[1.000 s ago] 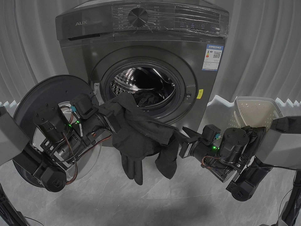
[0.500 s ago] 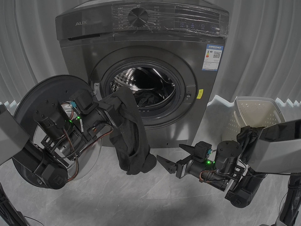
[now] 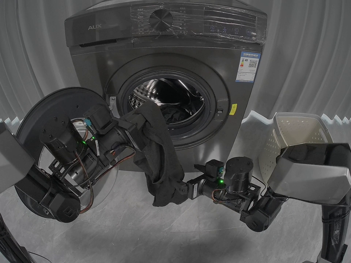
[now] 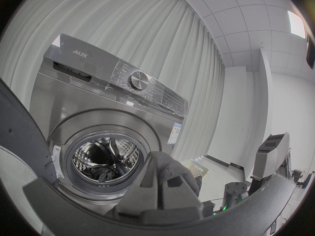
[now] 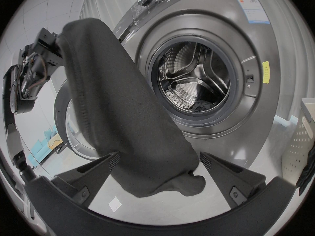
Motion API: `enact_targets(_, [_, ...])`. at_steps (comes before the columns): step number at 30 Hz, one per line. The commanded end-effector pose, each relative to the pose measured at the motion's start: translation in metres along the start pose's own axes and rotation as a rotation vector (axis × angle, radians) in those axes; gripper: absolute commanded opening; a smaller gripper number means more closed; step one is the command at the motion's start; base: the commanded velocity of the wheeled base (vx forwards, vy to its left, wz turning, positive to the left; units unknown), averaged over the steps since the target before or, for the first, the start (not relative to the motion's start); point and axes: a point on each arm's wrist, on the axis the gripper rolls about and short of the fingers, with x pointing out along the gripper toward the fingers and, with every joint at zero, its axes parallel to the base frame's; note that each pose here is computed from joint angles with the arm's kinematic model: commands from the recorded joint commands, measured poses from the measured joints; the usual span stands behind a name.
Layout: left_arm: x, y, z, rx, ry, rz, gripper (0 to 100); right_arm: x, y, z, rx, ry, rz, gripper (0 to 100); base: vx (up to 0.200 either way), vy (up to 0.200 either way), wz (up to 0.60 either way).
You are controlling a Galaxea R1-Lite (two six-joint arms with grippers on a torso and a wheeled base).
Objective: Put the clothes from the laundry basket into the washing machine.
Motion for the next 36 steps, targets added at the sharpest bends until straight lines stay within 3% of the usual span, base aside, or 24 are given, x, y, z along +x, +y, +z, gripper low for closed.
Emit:
enact_targets(1, [-0.001,-0.003,0.0,-0.002,0.001,-0.011,0,0.021,0.005,-0.007,-0.005,0.011,0.021,100,0.0,0.0,0.0])
enact_targets(8, [0.0,-0.007,-0.001,-0.006,0.004,-0.024,0,0.022,0.03,-0.012,-0.025,0.021,0.104,100,0.0,0.0,0.0])
enact_targets(12, [0.0,-0.014,-0.002,-0.011,0.008,-0.044,0,0.033,0.028,-0.011,-0.029,-0.004,0.099,100,0.0,0.0,0.0])
enact_targets(16, [0.0,-0.02,-0.001,-0.02,0.004,-0.062,0,0.048,0.025,-0.012,-0.062,-0.042,0.092,100,0.0,0.0,0.0])
enact_targets(25, [-0.004,-0.026,0.016,-0.045,-0.044,-0.086,0,0.069,0.024,-0.023,-0.065,-0.079,0.057,100,0.0,0.0,0.0])
enact_targets(26, [-0.004,-0.026,0.016,-0.048,-0.043,-0.086,0,0.069,0.024,-0.023,-0.065,-0.08,0.057,0,0.0,0.0,0.0])
enact_targets(30, [-0.005,-0.027,0.02,-0.076,-0.053,-0.088,0,0.072,0.025,-0.019,-0.065,-0.104,0.058,0,0.0,0.0,0.0])
enact_targets(36, [-0.004,-0.024,0.018,-0.076,-0.047,-0.079,0,0.068,0.026,-0.014,-0.065,-0.142,0.063,0,0.0,0.0,0.0])
